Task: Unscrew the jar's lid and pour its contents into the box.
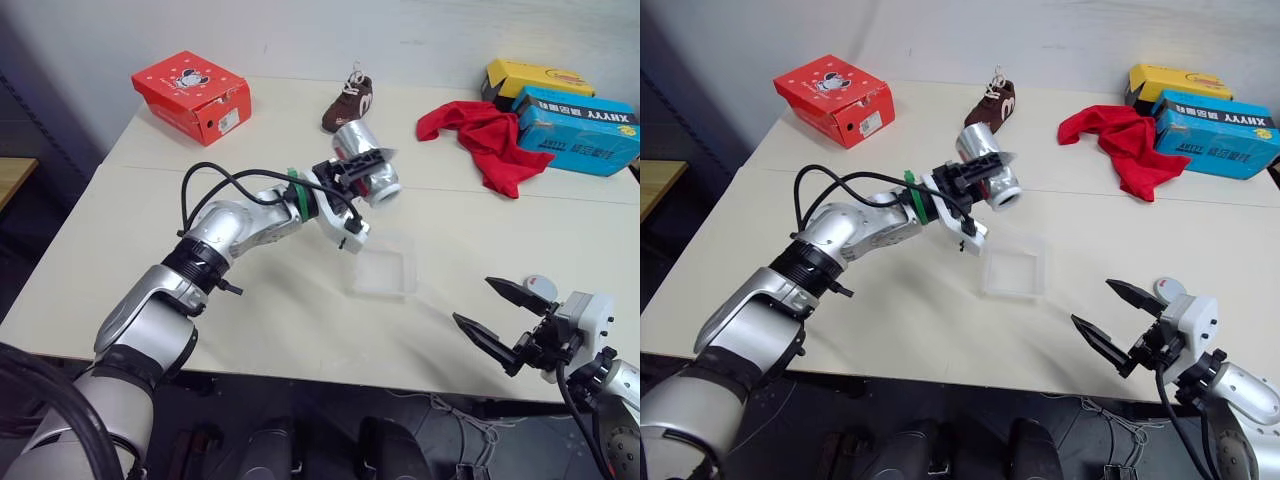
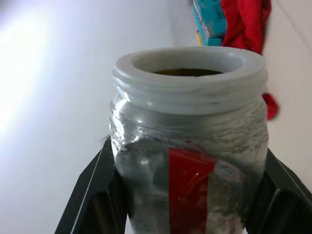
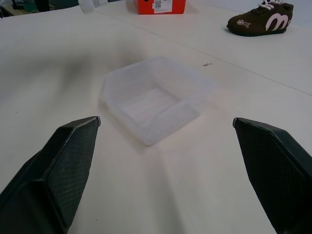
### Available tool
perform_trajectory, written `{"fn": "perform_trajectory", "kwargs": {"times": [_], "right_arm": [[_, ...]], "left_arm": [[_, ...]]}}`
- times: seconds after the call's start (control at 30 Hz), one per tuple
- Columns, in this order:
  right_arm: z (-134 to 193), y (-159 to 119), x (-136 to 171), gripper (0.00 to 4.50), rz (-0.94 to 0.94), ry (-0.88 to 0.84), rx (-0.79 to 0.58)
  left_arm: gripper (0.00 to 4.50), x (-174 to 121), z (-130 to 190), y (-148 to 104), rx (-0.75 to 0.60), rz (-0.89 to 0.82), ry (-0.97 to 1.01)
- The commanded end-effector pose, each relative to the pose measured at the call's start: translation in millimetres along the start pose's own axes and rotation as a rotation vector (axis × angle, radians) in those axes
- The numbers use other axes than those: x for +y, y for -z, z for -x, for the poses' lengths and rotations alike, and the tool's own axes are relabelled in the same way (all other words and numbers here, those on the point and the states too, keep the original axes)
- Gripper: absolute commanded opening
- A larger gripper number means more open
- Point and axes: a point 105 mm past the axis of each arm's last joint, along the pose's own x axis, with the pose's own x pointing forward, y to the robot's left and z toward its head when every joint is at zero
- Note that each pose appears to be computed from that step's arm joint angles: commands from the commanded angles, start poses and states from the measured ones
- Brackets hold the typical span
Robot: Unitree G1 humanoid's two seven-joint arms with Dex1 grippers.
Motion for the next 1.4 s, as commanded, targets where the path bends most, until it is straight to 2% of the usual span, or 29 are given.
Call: {"fn": "perform_trajectory", "kwargs": {"times": [0.03, 0.17, 0.33, 0.53, 0.6, 0.7, 0.73, 0.8, 0.93, 1.03, 1.13, 1.2, 1.33, 1.4], "right_arm": [[-1.8, -7.9, 2.8, 4.48, 0.019, -0.007, -0.028], [-1.4, -6.9, 3.0, 4.48, 0.015, -0.003, -0.03], [-1.2, -5.7, 2.9, 4.48, 0.009, 0.004, -0.035], [0.1, -3.0, 4.0, 4.48, 0.0, 0.009, -0.036], [0.7, -1.9, 4.4, 4.48, -0.003, 0.009, -0.035], [1.4, -0.9, 4.8, 4.48, -0.005, 0.005, -0.033], [1.7, -0.8, 4.6, 4.48, -0.006, 0.004, -0.034], [1.8, -0.8, 3.8, 4.48, -0.006, 0.001, -0.036], [-0.1, -4.2, 0.4, 4.48, 0.023, -0.015, -0.058], [-3.3, -9.6, -1.2, 4.48, 0.083, -0.037, -0.087], [-10.3, -20.2, 1.7, 4.48, 0.119, -0.088, -0.167], [-15.9, -29.9, 7.0, 4.48, 0.129, -0.131, -0.237], [-23.7, -41.4, 24.2, 4.48, 0.178, -0.255, -0.315], [-25.7, -43.2, 29.2, 4.48, 0.193, -0.3, -0.331]], "left_arm": [[2.34, 12.1, -10.0, 6.3, -0.01, -0.214, -0.097], [2.34, 11.5, -14.3, -7.7, -0.076, -0.326, -0.154], [2.34, 4.4, -11.8, -22.5, -0.117, -0.378, -0.195], [2.34, -3.0, -7.9, -17.3, -0.079, -0.296, -0.145], [2.34, -2.9, -5.6, -11.6, -0.051, -0.209, -0.127], [2.34, 7.3, 1.4, 2.5, 0.014, 0.11, -0.131], [2.34, 8.7, 4.6, 5.9, 0.035, 0.294, -0.114], [2.34, 15.9, 12.5, 11.5, 0.047, 0.524, -0.118], [2.34, 7.1, 37.0, 47.7, 0.265, 1.273, -0.114], [2.34, -11.5, 67.5, 66.8, 0.419, 1.664, -0.107], [2.34, -25.0, 115.9, 73.3, 0.532, 1.92, -0.186], [2.34, -32.2, 153.8, 73.3, 0.617, 2.011, -0.265], [2.34, -46.5, 242.9, 67.4, 0.894, 2.013, -0.444], [2.34, -51.0, 268.1, 56.7, 0.98, 1.966, -0.403]]}}
